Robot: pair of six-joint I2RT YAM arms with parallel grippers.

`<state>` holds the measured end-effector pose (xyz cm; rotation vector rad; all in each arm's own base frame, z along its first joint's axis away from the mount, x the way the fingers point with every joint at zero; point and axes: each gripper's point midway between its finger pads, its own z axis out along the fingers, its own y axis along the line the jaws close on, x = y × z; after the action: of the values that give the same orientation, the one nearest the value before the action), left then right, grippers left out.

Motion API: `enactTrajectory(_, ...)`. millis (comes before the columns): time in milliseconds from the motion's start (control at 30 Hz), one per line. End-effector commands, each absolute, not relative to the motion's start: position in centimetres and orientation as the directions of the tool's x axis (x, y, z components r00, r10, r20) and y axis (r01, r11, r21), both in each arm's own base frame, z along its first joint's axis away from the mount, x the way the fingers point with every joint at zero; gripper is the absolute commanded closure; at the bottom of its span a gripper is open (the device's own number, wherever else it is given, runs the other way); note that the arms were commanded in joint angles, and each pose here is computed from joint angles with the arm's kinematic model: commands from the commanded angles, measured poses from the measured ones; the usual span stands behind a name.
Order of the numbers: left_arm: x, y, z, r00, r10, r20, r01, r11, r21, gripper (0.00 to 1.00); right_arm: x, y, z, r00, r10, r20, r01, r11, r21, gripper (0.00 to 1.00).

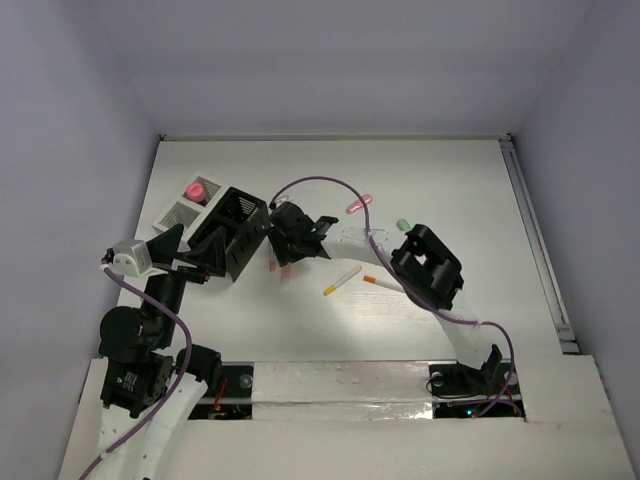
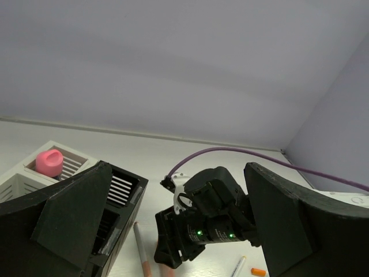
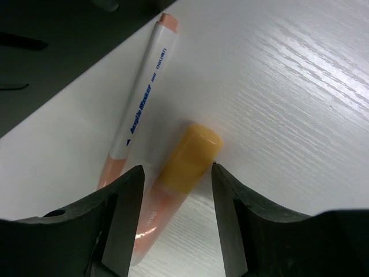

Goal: Sort the stationery into containers
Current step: Pick up the pen from the center of the board, then place the pen in the storage box.

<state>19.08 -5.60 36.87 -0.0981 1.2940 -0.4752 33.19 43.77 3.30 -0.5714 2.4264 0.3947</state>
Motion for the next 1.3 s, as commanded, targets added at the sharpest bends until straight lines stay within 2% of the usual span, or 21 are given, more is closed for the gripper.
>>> enactTrajectory(0, 18.8, -5.6, 37.9, 0.222, -0.407, -0.886, 0.303, 0.892, -0.334, 0.01, 33.3, 41.9, 1.2, -0.725, -0.386, -0.571, -0.490, 0.871, 0.032, 0.44)
enactTrajectory(100, 18.8, -5.7, 37.8, 0.221, -0.406, -0.887, 0.304, 0.893, -0.333, 0.01, 33.5, 42.2, 0.8, -0.722, -0.401, -0.564, -0.502, 0.864, 0.028, 0.45)
enactTrajectory(200, 18.9, -5.7, 37.8, 0.219, -0.405, -0.888, 0.301, 0.893, -0.333, 0.01, 33.5, 42.2, 0.4, -0.722, -0.415, -0.554, -0.509, 0.861, 0.019, 0.51)
enactTrajectory(400, 18.9, -5.7, 37.7, 0.216, -0.404, -0.889, 0.300, 0.894, -0.333, 0.01, 33.6, 41.2, -0.2, -0.704, -0.459, -0.542, -0.526, 0.850, -0.035, 0.56)
enactTrajectory(433, 18.9, -5.7, 37.7, 0.217, -0.403, -0.889, 0.300, 0.894, -0.332, 0.01, 33.6, 41.3, -0.2, -0.701, -0.462, -0.543, -0.531, 0.847, -0.034, 0.62)
enactTrajectory(500, 19.0, -5.7, 37.7, 0.216, -0.402, -0.890, 0.300, 0.895, -0.332, 0.01, 33.6, 41.5, -0.3, -0.694, -0.472, -0.544, -0.545, 0.838, -0.032, 0.63)
enactTrajectory(567, 18.9, -5.7, 37.7, 0.217, -0.403, -0.889, 0.300, 0.894, -0.332, 0.01, 33.8, 41.7, -0.3, -0.688, -0.474, -0.550, -0.549, 0.835, -0.033, 0.64)
enactTrajectory(633, 19.0, -5.7, 37.5, 0.212, -0.401, -0.891, 0.297, 0.895, -0.332, 0.01, 33.9, 41.7, -0.3, -0.686, -0.470, -0.555, -0.544, 0.838, -0.037, 0.71)
enactTrajectory(700, 19.1, -5.7, 37.5, 0.210, -0.400, -0.892, 0.293, 0.896, -0.333, 0.01, 34.2, 41.8, 1.0, -0.671, -0.446, -0.592, -0.536, 0.844, -0.027, 0.71)
enactTrajectory(767, 19.1, -5.7, 37.6, 0.213, -0.401, -0.891, 0.294, 0.896, -0.333, 0.01, 34.8, 42.1, 3.1, -0.643, -0.413, -0.646, -0.530, 0.848, -0.014, 0.72)
enactTrajectory(967, 19.3, -5.7, 37.4, 0.205, -0.401, -0.893, 0.289, 0.896, -0.336, 0.01, 35.4, 44.1, 17.3, -0.447, -0.240, -0.862, -0.606, 0.790, 0.095, 0.72)
enactTrajectory(1067, 19.4, -5.6, 37.3, 0.203, -0.402, -0.893, 0.283, 0.897, -0.339, 0.01, 35.3, 46.9, 23.2, -0.365, -0.138, -0.921, -0.686, 0.708, 0.166, 0.74)
enactTrajectory(1267, 19.7, -5.2, 37.2, 0.202, -0.399, -0.895, 0.257, 0.903, -0.345, 0.01, 34.5, 54.1, 30.2, -0.322, 0.141, -0.936, -0.825, 0.442, 0.351, 0.75)
